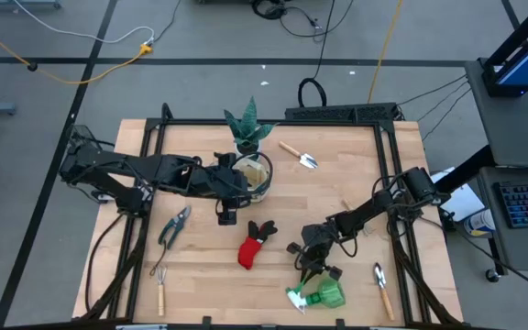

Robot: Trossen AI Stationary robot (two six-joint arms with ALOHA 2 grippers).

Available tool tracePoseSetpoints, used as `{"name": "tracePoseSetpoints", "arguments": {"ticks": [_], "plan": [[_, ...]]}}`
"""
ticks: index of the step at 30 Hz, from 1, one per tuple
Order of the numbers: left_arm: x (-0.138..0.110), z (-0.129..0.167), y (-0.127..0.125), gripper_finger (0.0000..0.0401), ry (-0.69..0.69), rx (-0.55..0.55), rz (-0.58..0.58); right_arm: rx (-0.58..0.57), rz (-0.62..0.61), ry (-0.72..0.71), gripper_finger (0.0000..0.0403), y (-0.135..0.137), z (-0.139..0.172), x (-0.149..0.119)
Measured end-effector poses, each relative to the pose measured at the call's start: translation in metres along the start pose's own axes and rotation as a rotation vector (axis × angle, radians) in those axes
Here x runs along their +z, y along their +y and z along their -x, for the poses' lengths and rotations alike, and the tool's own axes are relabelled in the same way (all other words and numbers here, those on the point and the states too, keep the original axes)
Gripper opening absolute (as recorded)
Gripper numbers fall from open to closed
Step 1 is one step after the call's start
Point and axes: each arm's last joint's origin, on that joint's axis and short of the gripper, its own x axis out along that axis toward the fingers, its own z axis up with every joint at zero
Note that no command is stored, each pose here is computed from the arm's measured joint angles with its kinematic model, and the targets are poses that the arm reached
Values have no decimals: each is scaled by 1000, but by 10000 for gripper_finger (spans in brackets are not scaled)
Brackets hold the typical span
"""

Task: Pick & Place Garden tools in Gardening bag
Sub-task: Put the green spray bottle into the gardening bag

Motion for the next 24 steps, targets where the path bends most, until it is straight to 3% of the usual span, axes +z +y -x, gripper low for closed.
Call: {"name": "tracePoseSetpoints", "arguments": {"ticks": [10, 15, 24], "plan": [[-3, 0, 0, 150, 29, -1, -9, -23, -13, -48, 12, -1, 10, 16], [-4, 0, 0, 149, 39, -1, -2, -37, 42, -58, 10, 3, 20, 28], [-6, 0, 0, 150, 58, 0, 22, -248, 101, 50, 10, 9, 41, 43]]}}
